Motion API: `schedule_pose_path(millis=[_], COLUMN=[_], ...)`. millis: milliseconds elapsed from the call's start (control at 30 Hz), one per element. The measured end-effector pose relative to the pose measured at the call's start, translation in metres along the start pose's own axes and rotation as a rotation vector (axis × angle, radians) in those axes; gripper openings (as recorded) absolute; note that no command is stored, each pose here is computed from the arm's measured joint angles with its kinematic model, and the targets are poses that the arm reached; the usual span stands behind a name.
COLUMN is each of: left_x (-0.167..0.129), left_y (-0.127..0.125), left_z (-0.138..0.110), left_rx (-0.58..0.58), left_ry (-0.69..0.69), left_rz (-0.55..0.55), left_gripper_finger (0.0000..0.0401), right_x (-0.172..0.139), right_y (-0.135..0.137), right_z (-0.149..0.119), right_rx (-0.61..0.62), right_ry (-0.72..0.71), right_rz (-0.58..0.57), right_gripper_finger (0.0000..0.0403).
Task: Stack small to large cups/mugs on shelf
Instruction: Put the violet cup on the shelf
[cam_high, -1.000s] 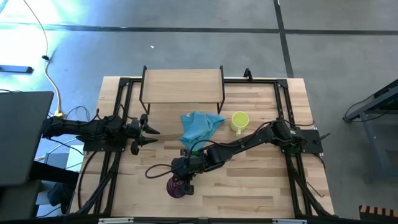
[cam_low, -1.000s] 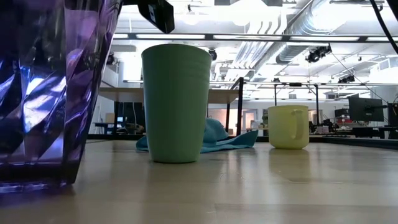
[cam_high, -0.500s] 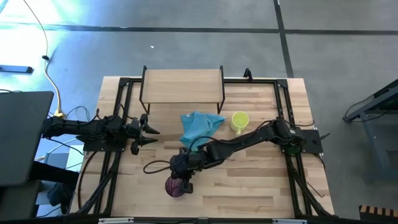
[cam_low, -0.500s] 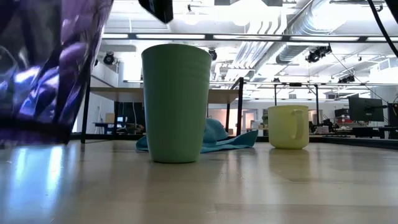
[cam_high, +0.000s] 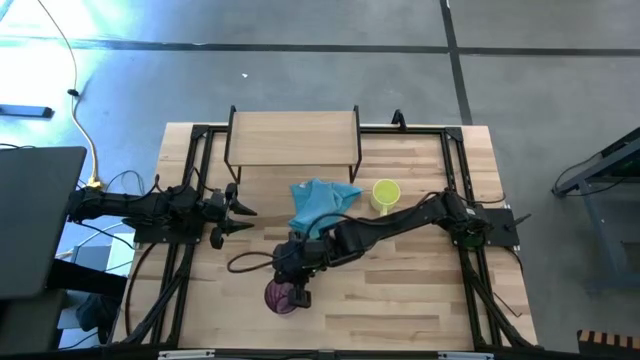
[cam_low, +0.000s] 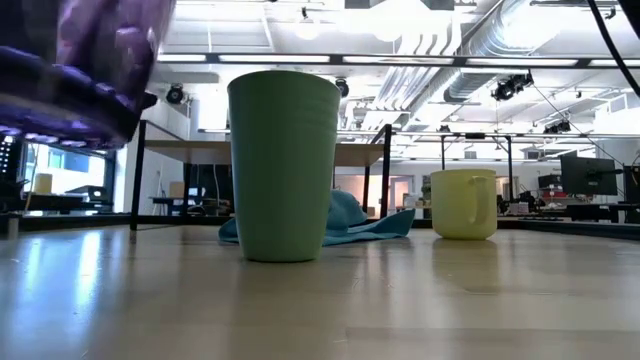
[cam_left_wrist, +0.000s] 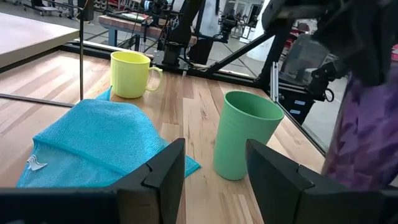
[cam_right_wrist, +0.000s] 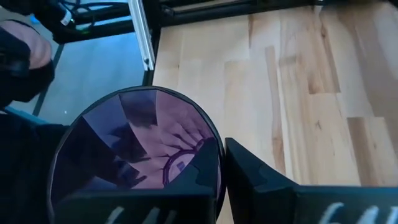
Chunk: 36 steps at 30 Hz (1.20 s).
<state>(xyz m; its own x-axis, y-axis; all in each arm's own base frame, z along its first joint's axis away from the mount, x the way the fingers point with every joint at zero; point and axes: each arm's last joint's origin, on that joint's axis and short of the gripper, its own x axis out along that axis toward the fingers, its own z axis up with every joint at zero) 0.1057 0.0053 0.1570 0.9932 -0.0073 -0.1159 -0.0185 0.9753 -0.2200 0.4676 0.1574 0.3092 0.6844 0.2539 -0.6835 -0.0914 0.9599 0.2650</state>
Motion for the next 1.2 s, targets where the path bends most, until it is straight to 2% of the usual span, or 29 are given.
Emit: schedule_pose_path(millis=[467, 900, 1200], left_x=[0.0, 0.0, 0.0], left_y=[0.0, 0.0, 0.0], left_z=[0.0, 0.0, 0.0], left_rx=[0.001, 0.004, 0.011], left_ry=[0.0, 0.0, 0.0], left_rz=[0.0, 0.0, 0.0], left_gripper_finger=[0.0156, 0.0156, 0.0156], right_x=[-0.031, -0.039, -0.04], right_y=[-0.006, -0.023, -0.026], right_z=[0.017, 0.023, 0.027], right_rx=[-0.005, 0.006, 0.004], right_ry=[0.007, 0.008, -0.012], right_rz=[-0.063, -0.101, -0.083], right_gripper_finger=[0.0, 0.0, 0.0])
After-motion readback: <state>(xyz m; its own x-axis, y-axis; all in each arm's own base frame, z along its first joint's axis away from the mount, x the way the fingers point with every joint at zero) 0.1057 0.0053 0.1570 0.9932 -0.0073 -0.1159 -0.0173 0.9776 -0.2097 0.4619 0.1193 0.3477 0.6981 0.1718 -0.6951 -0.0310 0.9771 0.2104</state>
